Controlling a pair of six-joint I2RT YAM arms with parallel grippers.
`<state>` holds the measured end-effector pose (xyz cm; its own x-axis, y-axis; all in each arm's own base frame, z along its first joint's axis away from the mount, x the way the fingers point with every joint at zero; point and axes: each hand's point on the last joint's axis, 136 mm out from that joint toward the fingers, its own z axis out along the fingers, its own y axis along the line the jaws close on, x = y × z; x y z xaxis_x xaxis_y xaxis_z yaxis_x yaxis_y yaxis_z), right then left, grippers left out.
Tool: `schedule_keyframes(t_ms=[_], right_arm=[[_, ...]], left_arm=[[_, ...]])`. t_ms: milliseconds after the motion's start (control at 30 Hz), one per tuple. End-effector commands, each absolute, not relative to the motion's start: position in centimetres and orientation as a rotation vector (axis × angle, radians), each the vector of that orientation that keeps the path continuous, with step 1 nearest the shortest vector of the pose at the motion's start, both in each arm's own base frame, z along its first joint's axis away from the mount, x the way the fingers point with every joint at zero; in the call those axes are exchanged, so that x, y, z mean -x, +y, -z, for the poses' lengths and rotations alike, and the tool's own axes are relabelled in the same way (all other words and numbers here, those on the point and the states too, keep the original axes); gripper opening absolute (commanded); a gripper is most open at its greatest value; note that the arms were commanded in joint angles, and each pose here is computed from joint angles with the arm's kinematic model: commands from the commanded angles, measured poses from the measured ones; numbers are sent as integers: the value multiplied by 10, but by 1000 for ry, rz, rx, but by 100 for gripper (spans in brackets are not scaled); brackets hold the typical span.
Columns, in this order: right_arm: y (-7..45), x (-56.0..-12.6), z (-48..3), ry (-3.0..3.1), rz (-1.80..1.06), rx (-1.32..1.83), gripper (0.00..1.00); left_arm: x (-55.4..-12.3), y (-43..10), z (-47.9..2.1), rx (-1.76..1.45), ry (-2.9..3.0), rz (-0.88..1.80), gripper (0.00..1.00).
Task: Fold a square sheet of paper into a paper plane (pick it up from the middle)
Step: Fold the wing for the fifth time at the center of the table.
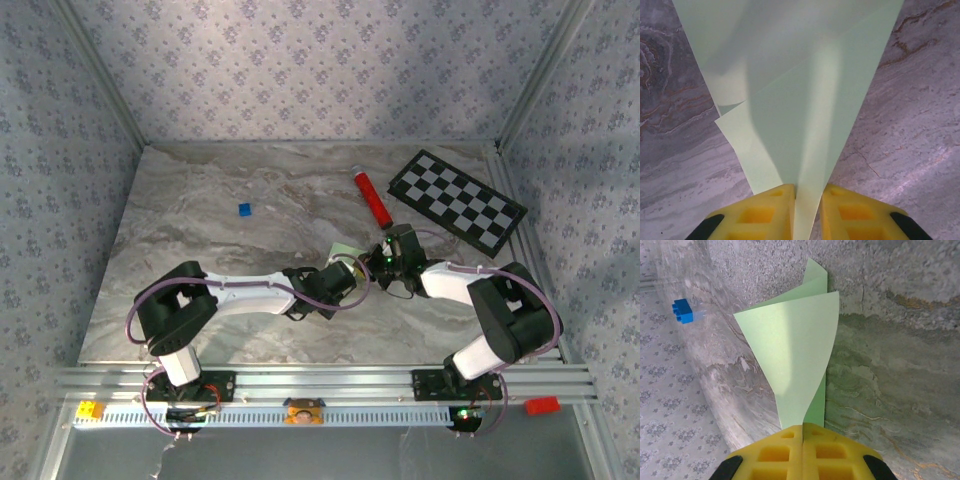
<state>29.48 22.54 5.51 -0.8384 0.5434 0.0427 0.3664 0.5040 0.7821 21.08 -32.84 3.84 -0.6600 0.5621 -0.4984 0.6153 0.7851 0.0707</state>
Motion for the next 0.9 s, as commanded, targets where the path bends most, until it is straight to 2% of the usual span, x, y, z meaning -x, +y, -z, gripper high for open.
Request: schedule_keyframes(t_ms=[0,233,633,733,867], right_arm=[[227,-301,-66,2515,-1254,-767,0],[228,-302,-67,2513,-1258,-765,0],[230,-303,-67,2515,-1261,-763,0],[230,-303,-67,2515,-1263,-763,0],[231,-303,-68,2513,-1267,-761,0]], left_arm=[[-210,-321,-31,-912,2466,81,23],[-209,-321,-29,-930,2455,58,25],[-209,-324,-28,-948,2448,66,14],[-210,-322,-28,-950,2444,56,15],[-211,-321,-28,-959,2433,34,22]])
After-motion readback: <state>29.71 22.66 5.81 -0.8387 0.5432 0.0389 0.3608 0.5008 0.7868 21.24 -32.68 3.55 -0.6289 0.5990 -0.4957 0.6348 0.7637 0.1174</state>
